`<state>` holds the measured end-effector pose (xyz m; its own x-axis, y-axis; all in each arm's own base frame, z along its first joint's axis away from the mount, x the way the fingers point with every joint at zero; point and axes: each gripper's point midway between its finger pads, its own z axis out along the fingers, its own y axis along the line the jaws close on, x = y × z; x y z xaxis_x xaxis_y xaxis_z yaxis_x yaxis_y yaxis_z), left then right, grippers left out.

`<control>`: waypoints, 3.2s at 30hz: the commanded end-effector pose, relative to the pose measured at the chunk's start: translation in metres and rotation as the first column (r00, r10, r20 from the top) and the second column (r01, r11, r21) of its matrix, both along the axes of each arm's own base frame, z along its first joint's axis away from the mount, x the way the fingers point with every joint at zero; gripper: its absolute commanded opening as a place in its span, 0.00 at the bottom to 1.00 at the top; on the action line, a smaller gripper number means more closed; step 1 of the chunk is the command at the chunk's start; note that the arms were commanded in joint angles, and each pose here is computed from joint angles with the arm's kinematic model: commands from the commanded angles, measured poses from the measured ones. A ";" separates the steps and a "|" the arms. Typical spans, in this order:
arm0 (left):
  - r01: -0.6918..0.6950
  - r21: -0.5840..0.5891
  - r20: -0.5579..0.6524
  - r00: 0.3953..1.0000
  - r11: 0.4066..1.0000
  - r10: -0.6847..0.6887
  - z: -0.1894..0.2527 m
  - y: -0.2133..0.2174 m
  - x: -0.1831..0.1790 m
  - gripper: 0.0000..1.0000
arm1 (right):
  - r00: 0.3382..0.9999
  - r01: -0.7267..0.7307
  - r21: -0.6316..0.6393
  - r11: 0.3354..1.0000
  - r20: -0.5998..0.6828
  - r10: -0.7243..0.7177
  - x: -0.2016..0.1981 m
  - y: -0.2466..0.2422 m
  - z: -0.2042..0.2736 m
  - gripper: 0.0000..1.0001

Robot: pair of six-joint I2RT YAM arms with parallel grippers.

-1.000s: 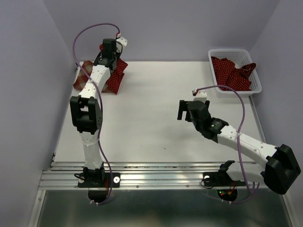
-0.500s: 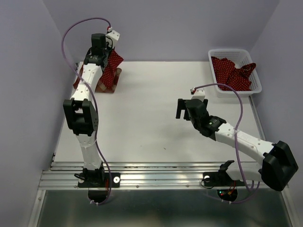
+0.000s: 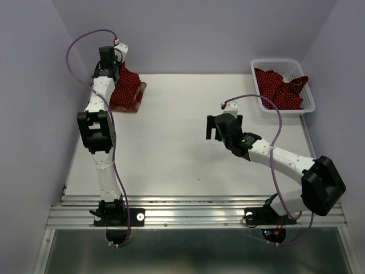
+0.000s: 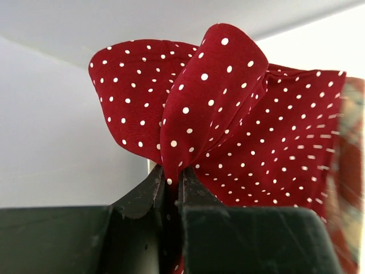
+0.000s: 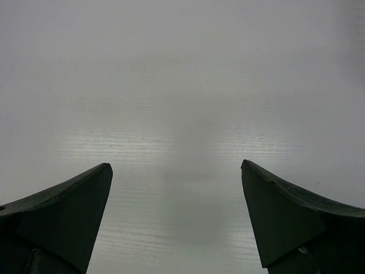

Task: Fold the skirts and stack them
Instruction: Neatly place the folded skirt to the corner, then grab the skirt from the pile, then move the skirt to the center of the board

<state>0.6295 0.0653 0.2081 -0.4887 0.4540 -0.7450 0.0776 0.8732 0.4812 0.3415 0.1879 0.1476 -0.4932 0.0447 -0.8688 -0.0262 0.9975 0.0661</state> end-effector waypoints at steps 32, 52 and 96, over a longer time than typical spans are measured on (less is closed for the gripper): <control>-0.024 -0.670 0.247 0.935 0.742 0.254 0.166 -0.038 -0.091 0.99 | 0.906 0.422 0.010 0.907 0.037 -0.422 0.180 -0.223 0.071 1.00; 0.004 -0.788 0.177 0.960 0.616 0.219 0.089 -0.133 -0.186 0.99 | 0.917 0.389 0.042 0.920 0.074 -0.391 0.337 -0.322 0.018 0.01; -0.381 -0.801 -0.335 0.925 0.462 0.182 -0.079 -0.170 -0.331 0.99 | 0.990 0.116 0.405 0.907 -0.121 -0.073 0.005 -0.120 0.062 1.00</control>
